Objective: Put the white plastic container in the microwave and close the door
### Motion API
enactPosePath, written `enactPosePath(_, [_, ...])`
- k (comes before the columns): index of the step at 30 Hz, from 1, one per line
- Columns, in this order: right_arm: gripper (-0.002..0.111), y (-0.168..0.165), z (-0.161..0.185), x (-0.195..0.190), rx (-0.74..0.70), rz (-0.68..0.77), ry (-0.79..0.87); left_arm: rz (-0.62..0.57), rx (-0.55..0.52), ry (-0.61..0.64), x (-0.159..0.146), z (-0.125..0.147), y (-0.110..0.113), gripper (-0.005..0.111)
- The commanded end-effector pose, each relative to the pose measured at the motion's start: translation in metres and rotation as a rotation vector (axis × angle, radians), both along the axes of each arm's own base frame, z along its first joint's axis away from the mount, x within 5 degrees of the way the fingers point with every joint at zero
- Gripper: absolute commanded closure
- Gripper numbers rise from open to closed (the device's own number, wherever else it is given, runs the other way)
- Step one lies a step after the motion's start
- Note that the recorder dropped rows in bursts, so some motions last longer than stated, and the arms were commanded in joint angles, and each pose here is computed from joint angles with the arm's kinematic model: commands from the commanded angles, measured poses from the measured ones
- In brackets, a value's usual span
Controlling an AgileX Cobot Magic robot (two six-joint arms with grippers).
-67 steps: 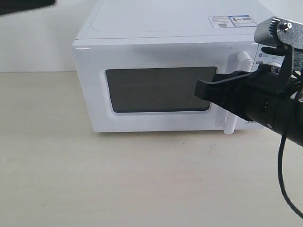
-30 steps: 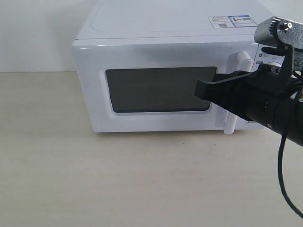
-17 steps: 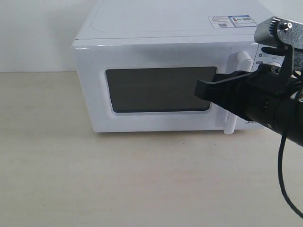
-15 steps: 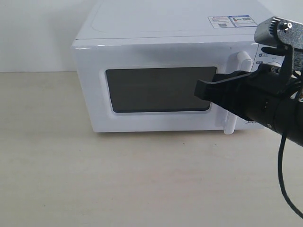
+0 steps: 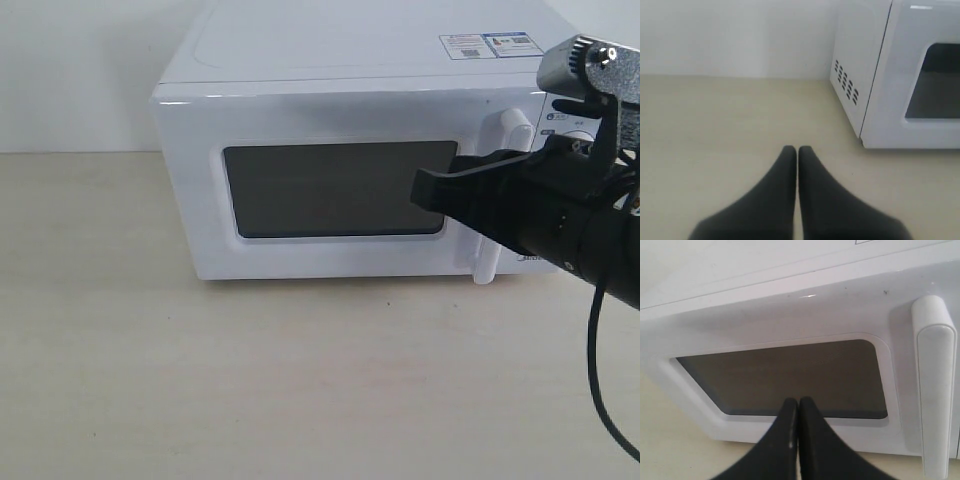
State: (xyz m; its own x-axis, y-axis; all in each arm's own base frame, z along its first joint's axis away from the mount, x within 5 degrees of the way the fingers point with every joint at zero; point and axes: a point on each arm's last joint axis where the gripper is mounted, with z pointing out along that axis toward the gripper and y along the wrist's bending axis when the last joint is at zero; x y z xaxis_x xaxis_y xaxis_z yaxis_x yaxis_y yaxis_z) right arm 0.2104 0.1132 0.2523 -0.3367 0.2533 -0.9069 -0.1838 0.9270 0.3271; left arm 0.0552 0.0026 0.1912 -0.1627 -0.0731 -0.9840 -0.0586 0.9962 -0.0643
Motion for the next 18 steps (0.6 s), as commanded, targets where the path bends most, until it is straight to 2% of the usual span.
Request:
enactPosePath(1, [0.108, -0.0007, 0.0005, -0.0017, -0.006, 0.002, -0.009, 0.018, -0.041, 0.04, -0.0008, -0.0048, 0.0008, 0.103])
enactPosePath(13, [0.108, -0.0007, 0.0005, -0.0017, -0.006, 0.002, -0.009, 0.014, -0.056, 0.07, -0.0014, -0.0076, 0.0003, 0.103])
enactPosePath(18, [0.108, -0.0007, 0.0005, -0.0017, -0.006, 0.002, -0.009, -0.074, -0.047, 0.075, -0.0014, -0.0078, -0.0043, 0.103])
